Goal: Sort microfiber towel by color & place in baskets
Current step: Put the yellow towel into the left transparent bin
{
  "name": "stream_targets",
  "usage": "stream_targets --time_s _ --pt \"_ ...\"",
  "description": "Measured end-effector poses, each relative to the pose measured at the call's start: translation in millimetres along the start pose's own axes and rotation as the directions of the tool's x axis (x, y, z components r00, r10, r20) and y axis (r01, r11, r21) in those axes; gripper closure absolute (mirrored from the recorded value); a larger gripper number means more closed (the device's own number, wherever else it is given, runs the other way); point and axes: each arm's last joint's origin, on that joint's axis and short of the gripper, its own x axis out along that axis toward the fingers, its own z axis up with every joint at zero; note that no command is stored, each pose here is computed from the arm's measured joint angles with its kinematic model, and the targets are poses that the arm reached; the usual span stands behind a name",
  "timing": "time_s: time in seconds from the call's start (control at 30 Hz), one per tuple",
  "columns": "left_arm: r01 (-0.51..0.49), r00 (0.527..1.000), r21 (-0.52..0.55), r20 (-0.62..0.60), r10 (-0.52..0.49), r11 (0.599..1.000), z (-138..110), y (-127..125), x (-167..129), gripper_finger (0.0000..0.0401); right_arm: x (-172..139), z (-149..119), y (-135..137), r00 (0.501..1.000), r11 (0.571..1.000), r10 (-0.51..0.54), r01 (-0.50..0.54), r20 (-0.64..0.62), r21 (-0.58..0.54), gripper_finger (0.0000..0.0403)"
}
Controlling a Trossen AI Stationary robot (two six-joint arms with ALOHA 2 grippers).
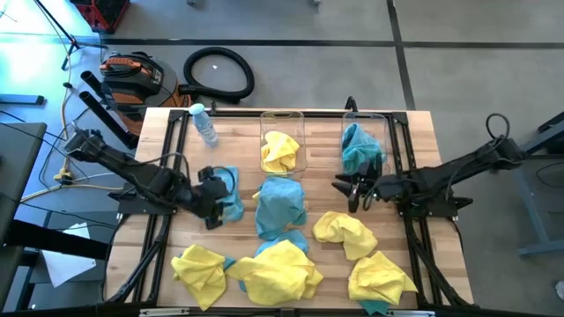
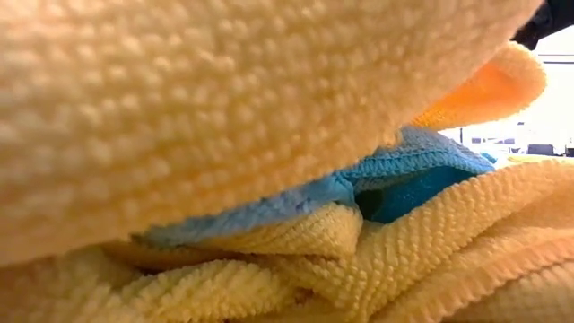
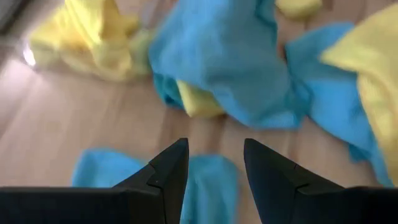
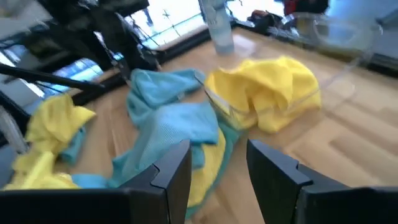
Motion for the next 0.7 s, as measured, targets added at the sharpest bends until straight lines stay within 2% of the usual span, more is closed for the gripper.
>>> stream_targets --time_s 0.13,0.33,0.5,0.7 --pt "-0.018 0.983 -0.100 -0.181 0.000 0.995 3 -25 -9 0.0259 5 -11 6 0.999 1.000 -0.008 0.008 -0.043 0.008 0.0254" --pt "-0.133 0.879 -0.235 -0.477 0.006 0.963 -11 -65 -17 0.0259 2 -20 14 0.997 0.999 0.027 -0.028 -0.073 -0.023 0.0254" --pt "-0.180 0.826 -0.290 -0.563 -0.016 0.940 -32 -94 -17 0.0259 -2 -24 20 0.998 0.999 0.020 -0.022 -0.053 -0.045 0.0254" --pt "-0.194 0.813 -0.285 -0.582 -0.009 0.939 -52 -116 -16 0.0259 -4 -25 21 1.000 0.999 0.005 -0.007 -0.027 -0.048 0.0254"
